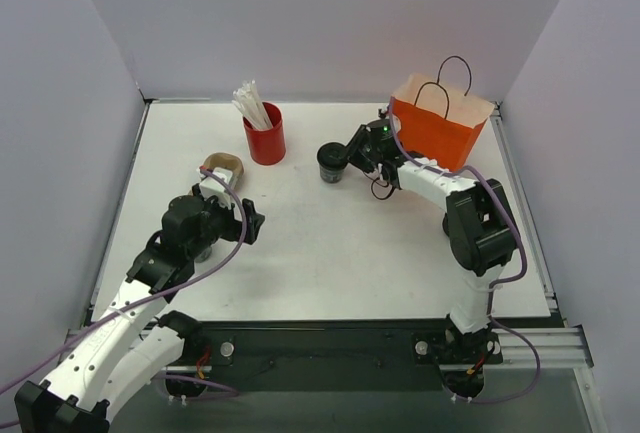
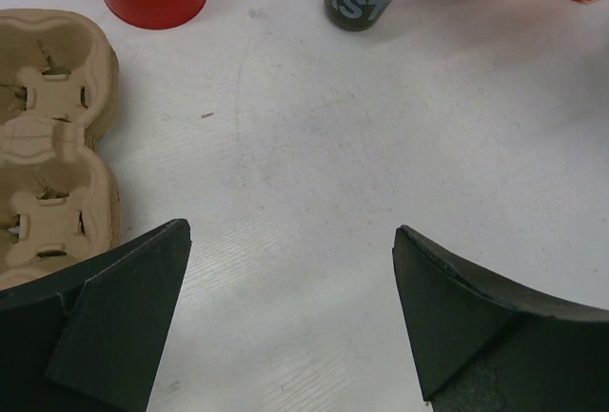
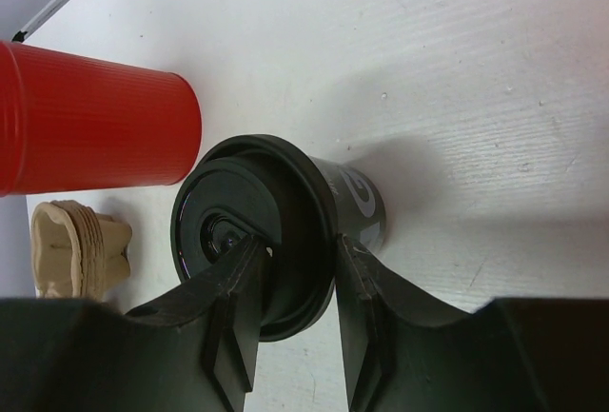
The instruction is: Pack the takeout coffee
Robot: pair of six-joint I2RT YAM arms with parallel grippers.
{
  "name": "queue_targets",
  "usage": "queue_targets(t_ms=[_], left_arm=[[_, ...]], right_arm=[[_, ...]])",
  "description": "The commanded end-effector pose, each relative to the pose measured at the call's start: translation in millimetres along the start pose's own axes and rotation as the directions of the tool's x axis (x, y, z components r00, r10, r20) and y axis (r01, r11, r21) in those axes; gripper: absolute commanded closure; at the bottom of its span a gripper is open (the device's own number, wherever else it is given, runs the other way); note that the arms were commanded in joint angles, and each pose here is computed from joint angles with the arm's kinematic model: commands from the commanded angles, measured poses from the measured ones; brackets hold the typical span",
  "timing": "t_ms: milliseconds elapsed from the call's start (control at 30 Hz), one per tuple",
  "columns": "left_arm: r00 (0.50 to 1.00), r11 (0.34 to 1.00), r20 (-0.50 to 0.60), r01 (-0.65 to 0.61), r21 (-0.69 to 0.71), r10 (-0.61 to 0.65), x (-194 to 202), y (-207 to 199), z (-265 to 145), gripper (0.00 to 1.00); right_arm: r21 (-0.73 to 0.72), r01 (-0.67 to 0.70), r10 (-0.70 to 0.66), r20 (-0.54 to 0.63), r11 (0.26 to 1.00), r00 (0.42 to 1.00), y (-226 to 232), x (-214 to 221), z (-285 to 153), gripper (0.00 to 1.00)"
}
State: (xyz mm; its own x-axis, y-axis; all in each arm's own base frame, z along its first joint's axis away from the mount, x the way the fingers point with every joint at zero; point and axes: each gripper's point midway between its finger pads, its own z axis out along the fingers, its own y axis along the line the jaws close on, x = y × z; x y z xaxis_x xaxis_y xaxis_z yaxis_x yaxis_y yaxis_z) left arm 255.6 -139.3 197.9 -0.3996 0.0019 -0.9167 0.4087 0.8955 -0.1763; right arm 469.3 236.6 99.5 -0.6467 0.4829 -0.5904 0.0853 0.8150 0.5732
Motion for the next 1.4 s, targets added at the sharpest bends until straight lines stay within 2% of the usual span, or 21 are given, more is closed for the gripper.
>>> queue_targets(t_ms=[0, 200, 233, 467, 667, 733, 900, 967, 1067, 1200, 1267, 1367], left_arm=[[0.998, 0.999, 0.060, -0.021, -0.031, 0.022, -23.0, 3.5, -4.6, 0.03], [0.998, 0.999, 0.050, -0.030, -0.033, 0.031, -22.8, 3.9, -5.0, 0.03], [0.998, 0.999, 0.055, -0.031, -0.032, 0.033, -23.4, 3.8, -6.1, 0.03], [0.998, 0.990, 0.059, -0.021, -0.142, 0.029, -23.5, 23.2, -8.3, 0.03], [0.994, 0.959, 0.105, 0.054, -0.277, -0.026, -26.5, 45.8, -10.2, 0.03], [0.992, 0.936, 0.121, 0.085, -0.340, -0.046, -25.4, 57.4, -12.1, 0.03], [0.993, 0.945, 0.110, 0.067, -0.321, -0.033, -28.0, 52.7, -16.8, 0.03], [0.995, 0.949, 0.094, 0.052, -0.311, -0.024, -27.3, 50.2, -19.3, 0.03], [0.997, 0.954, 0.080, 0.026, -0.298, -0.002, -29.9, 44.7, -23.6, 0.03], [0.990, 0.964, 0.136, -0.009, -0.265, 0.046, -36.7, 37.0, -33.7, 0.03], [0.984, 0.969, 0.167, -0.017, -0.246, 0.059, -38.9, 33.9, -35.9, 0.03], [0.980, 0.972, 0.186, -0.031, -0.231, 0.076, -40.6, 30.8, -39.6, 0.03]], right_arm=[[0.058, 0.033, -0.033, -0.015, 0.998, 0.999, -8.9, 7.5, 3.3, 0.63], [0.022, 0.085, -0.085, -0.001, 0.996, 0.996, 8.7, -6.3, -12.5, 0.41], [0.015, 0.099, -0.099, 0.001, 0.995, 0.995, 11.7, -8.2, -16.4, 0.40], [-0.059, 0.178, -0.178, 0.002, 0.982, 0.984, 31.7, -13.3, -40.8, 0.37], [-0.163, 0.276, -0.284, -0.031, 0.947, 0.958, 52.6, -0.3, -72.3, 0.37], [-0.187, 0.321, -0.333, -0.036, 0.928, 0.942, 55.8, 5.3, -86.7, 0.37], [-0.201, 0.450, -0.472, -0.078, 0.870, 0.878, 56.5, 36.1, -136.0, 0.38], [-0.171, 0.513, -0.535, -0.115, 0.841, 0.837, 41.4, 46.4, -153.2, 0.38], [-0.177, 0.588, -0.608, -0.085, 0.789, 0.790, 35.9, 40.0, -188.2, 0.39], [-0.040, 0.692, -0.691, 0.042, 0.720, 0.721, 29.1, -9.1, -228.9, 0.39], [0.044, 0.715, -0.716, 0.059, 0.698, 0.696, 17.8, -33.5, -238.1, 0.39], [0.114, 0.662, -0.671, 0.116, 0.741, 0.732, 6.6, -79.8, -248.6, 0.40]])
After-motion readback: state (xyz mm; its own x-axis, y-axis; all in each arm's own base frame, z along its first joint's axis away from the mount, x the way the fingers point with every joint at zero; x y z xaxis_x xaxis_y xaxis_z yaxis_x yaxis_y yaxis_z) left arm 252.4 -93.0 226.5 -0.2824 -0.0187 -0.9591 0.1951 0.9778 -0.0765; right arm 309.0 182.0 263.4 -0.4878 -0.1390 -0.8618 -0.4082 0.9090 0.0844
